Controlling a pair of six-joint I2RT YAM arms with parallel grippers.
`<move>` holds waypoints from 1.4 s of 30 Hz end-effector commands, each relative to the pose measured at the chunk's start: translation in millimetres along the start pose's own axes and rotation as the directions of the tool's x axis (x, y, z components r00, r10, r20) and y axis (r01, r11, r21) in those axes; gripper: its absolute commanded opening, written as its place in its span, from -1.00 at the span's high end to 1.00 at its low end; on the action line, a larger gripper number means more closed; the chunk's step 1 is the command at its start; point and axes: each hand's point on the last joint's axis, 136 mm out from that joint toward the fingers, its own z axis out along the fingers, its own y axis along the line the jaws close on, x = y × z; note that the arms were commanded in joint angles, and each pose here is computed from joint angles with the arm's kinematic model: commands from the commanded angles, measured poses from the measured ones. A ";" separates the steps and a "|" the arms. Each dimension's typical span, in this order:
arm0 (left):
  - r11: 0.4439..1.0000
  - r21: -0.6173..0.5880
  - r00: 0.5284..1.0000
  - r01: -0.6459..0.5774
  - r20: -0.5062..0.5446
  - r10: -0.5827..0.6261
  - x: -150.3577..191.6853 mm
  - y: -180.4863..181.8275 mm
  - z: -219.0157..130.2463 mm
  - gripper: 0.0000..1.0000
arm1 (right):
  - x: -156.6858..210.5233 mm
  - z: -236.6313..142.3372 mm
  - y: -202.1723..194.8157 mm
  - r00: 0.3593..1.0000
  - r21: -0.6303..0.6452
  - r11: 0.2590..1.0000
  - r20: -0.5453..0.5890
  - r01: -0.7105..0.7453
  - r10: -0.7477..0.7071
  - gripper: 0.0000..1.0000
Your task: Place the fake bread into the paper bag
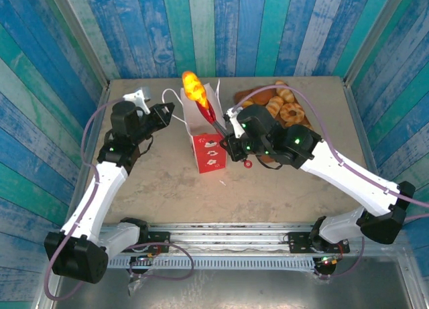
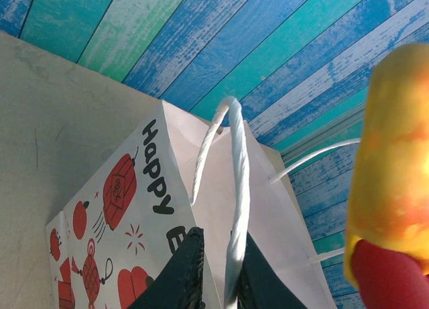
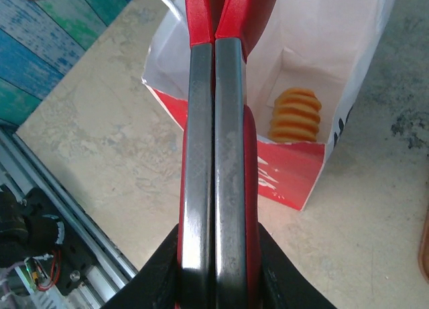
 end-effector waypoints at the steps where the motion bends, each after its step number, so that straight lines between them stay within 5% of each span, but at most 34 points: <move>1: 1.000 -0.001 0.999 -0.024 0.028 0.024 -2.8 -3.0 -9.7 0.70 | -3.0 -6.9 -0.4 1.000 0.014 1.000 0.006 0.002 -0.002 0.76; 20: 1.000 -0.007 0.999 -0.025 0.031 0.025 -0.5 -0.7 -11.6 0.75 | 27.0 16.7 -17.2 0.990 0.064 0.998 -0.136 -0.017 0.026 0.53; 27: 1.000 -0.008 0.999 -0.027 0.033 0.027 -1.8 -0.8 -11.3 0.74 | 22.7 14.1 -18.8 0.992 0.064 0.998 -0.126 -0.015 0.023 0.26; 42: 0.999 0.015 0.999 -0.032 0.030 0.032 -2.6 -5.6 -10.1 0.67 | 1.9 2.5 -12.6 0.997 0.038 0.999 -0.070 -0.011 0.014 0.21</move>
